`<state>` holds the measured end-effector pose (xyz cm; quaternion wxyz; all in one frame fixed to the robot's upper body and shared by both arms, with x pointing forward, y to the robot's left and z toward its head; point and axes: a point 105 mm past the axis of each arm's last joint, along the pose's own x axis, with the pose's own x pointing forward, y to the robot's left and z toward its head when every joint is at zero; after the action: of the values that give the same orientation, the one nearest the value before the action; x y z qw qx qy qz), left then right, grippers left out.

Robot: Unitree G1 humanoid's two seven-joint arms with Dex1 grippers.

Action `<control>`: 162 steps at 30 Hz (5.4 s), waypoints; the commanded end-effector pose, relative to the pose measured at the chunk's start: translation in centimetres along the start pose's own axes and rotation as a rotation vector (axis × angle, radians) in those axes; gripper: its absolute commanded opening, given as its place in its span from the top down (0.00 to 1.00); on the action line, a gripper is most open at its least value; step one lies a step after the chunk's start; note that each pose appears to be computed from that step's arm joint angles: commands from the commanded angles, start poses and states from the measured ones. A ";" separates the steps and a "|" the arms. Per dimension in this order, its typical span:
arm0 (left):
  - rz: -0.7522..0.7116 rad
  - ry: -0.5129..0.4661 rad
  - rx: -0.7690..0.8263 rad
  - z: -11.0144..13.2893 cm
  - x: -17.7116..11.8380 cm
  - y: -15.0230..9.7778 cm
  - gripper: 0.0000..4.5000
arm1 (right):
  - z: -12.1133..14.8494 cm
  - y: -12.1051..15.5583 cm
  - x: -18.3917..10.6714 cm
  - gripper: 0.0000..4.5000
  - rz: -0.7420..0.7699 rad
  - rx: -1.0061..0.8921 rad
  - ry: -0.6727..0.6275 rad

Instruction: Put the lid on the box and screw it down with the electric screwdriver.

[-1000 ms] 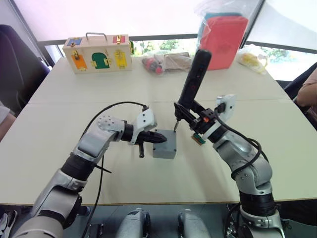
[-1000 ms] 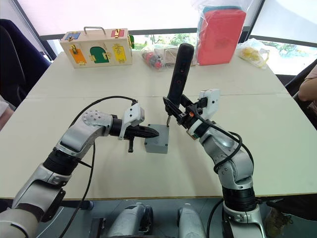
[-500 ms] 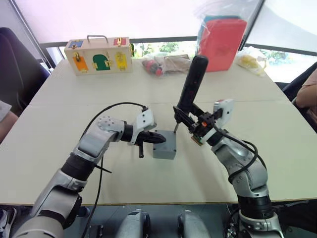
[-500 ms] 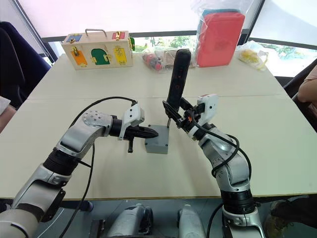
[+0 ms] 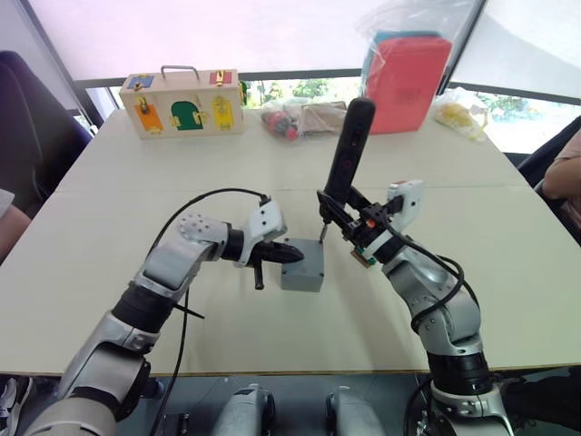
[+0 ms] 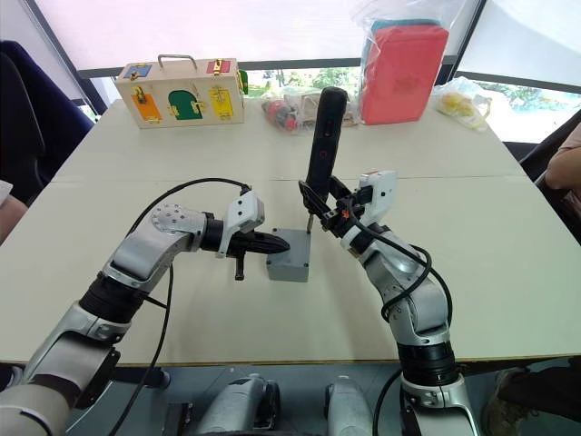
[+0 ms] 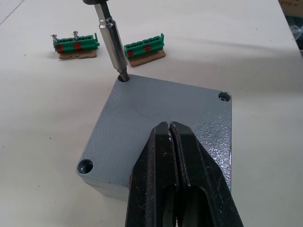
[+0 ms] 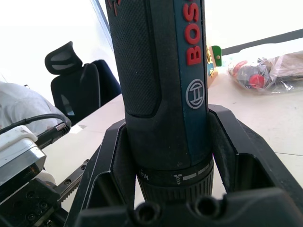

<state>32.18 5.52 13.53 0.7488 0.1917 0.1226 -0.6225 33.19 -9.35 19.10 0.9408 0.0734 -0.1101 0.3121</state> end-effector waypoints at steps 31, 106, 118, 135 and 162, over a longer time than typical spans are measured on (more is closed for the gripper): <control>-0.014 0.042 -0.043 -1.9 0.6 -1.1 1.00 | -7.9 -1.1 -2.3 0.60 -0.140 -0.029 0.285; -0.020 0.020 -0.101 -3.8 2.3 -2.6 1.00 | 6.6 0.9 -1.2 0.60 0.064 -0.274 0.035; 0.031 -0.232 -0.133 1.7 0.6 -1.0 1.00 | 11.1 -6.5 -3.3 0.60 -0.118 0.108 0.397; -0.146 -0.090 0.071 3.1 -3.0 -5.6 1.00 | 1.1 -12.4 -14.0 0.60 -0.397 0.518 1.063; 0.305 -0.093 -0.081 1.2 -9.2 4.3 1.00 | 5.7 -6.1 -6.6 0.01 0.154 -0.115 0.702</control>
<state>34.43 13.44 19.35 0.8465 0.1222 0.0811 -0.5118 31.79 -21.18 21.55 0.9128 -0.0517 0.2386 0.3275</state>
